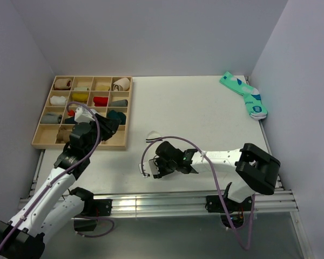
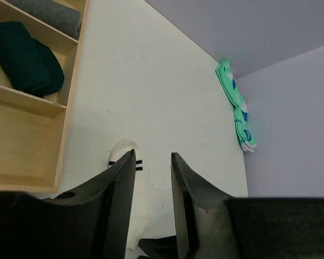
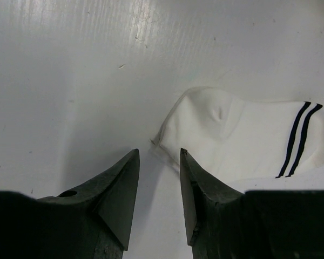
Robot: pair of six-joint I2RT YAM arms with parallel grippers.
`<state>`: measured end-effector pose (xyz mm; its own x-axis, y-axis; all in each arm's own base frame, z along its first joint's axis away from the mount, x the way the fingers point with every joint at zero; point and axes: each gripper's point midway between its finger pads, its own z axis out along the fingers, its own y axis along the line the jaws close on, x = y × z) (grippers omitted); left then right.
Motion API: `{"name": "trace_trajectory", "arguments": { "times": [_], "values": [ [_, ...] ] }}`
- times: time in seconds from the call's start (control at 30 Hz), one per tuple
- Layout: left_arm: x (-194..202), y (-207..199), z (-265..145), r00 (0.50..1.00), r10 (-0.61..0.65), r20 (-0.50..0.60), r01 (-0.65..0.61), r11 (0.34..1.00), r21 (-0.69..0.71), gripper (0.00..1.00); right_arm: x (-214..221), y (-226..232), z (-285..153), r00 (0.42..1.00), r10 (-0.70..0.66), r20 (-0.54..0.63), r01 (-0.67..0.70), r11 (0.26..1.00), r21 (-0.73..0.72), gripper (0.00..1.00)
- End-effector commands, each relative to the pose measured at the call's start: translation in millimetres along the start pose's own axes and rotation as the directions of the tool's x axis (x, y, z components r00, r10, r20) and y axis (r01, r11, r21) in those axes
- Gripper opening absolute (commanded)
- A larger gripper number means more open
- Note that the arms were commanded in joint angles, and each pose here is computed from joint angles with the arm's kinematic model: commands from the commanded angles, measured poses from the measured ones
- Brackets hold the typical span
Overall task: Roll the socks
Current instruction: Roll the sock at the center of the board.
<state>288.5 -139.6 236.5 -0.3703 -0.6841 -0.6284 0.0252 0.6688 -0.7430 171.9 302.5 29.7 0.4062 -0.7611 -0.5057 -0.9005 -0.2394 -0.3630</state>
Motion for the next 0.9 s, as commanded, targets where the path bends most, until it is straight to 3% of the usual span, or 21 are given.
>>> {"name": "trace_trajectory", "arguments": {
  "times": [0.0, 0.63, 0.87],
  "values": [
    [-4.3, -6.0, 0.8, 1.000, 0.023, 0.015, -0.023, 0.999, 0.042, 0.38, -5.1, -5.0, 5.0, 1.000, -0.027, 0.012, 0.027, 1.000, 0.017, 0.43],
    [-1.1, -2.6, 1.9, 0.999, 0.045, -0.010, -0.044, 0.998, 0.048, 0.39, 4.8, -8.8, 20.6, 0.997, -0.059, -0.040, 0.059, 0.998, 0.003, 0.42],
    [4.3, -4.9, 4.7, 0.997, 0.058, -0.043, -0.055, 0.996, 0.066, 0.40, 7.0, 4.8, 20.3, 0.996, -0.052, -0.070, 0.043, 0.992, -0.120, 0.41]
  ]
}}
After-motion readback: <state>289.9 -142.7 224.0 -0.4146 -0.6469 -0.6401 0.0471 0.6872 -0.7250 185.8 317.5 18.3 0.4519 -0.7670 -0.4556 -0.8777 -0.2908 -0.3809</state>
